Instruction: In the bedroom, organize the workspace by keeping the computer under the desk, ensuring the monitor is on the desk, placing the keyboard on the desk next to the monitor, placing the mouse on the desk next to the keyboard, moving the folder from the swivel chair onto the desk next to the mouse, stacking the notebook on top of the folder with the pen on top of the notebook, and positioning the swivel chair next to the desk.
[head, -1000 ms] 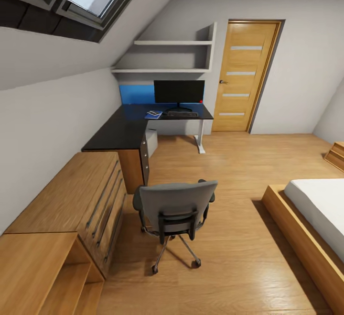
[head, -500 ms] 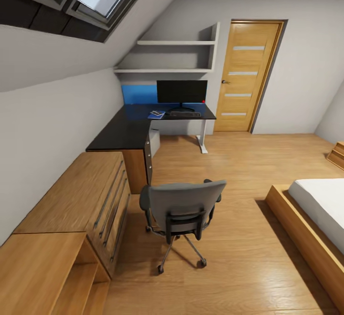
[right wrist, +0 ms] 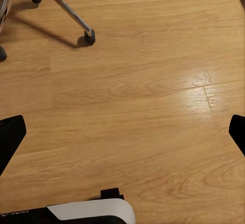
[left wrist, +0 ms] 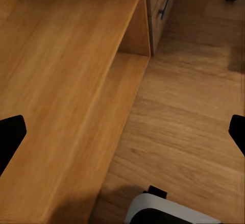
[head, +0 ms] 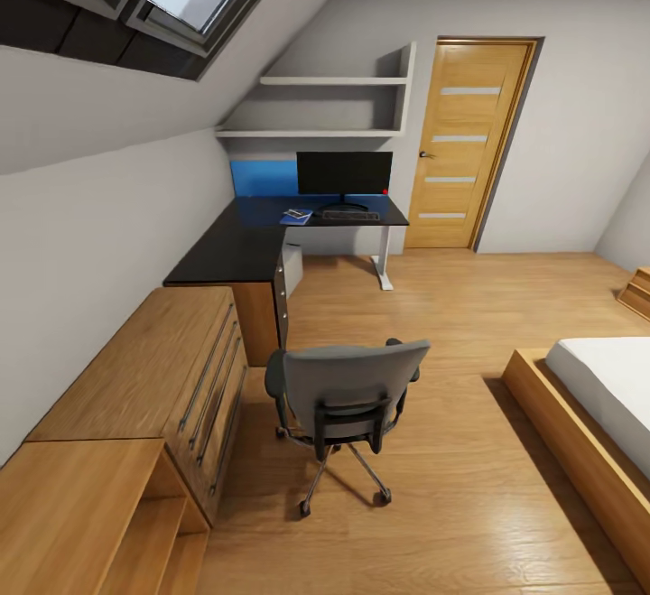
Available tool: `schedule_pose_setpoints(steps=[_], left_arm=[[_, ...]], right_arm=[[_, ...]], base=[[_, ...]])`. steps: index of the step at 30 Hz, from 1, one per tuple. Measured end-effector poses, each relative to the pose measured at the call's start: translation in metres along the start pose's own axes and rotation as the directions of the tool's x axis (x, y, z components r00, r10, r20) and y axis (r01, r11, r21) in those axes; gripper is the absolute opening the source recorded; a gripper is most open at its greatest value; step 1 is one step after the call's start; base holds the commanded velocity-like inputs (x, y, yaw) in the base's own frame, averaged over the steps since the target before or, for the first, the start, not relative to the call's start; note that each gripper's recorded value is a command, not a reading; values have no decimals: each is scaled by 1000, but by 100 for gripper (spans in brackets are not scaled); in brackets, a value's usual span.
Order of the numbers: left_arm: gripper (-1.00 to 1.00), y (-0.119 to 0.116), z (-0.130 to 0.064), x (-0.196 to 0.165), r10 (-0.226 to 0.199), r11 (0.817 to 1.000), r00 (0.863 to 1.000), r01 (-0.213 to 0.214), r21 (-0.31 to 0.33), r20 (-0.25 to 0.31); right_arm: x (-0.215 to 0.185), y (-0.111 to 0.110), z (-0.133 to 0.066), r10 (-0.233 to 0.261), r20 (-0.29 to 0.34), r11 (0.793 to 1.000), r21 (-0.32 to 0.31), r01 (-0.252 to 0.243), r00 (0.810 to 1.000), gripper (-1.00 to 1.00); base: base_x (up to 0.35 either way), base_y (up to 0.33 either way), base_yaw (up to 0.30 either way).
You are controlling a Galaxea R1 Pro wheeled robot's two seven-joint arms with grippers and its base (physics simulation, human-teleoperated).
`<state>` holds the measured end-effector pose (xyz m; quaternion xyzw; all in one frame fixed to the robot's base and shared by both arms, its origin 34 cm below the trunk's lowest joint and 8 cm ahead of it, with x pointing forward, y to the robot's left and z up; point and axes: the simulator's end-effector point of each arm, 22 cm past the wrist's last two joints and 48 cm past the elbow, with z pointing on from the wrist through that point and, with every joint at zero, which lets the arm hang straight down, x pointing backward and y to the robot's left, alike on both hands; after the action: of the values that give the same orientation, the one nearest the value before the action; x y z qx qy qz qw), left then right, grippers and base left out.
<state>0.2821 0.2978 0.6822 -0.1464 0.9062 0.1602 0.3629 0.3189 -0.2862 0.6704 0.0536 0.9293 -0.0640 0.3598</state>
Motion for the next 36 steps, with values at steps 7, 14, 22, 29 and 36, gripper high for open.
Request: schedule_pose_setpoints(steps=[7, 14, 22, 29, 36], left_arm=[[100, -8, -1, 2, -8, 1000, 1000, 8, 5, -6], [100, -17, 2, 14, 4, 1000, 999, -3, 16, -51], [100, -174, 95, -140, 60, 988, 989, -39, 149, -134], [100, -220, 123, -248, 49, 982, 996, -35, 188, -74], [100, -250, 131, -291, -54, 964, 993, 80, 254, -107]], right_arm=[[0, 1, 2, -1, 0, 1000, -1, 1, 1000, 100], [2, 3, 8, -2, -1, 1000, -3, 2, 1000, 100], [-114, 37, 73, 50, 109, 998, -47, -45, 993, 100], [-255, 53, 144, 47, 117, 998, -50, -42, 992, 100], [-317, 51, 166, 64, 145, 998, -34, -60, 987, 100]], base=[[0, 0, 0], [0, 0, 0], [0, 0, 0], [0, 0, 0], [0, 0, 0]])
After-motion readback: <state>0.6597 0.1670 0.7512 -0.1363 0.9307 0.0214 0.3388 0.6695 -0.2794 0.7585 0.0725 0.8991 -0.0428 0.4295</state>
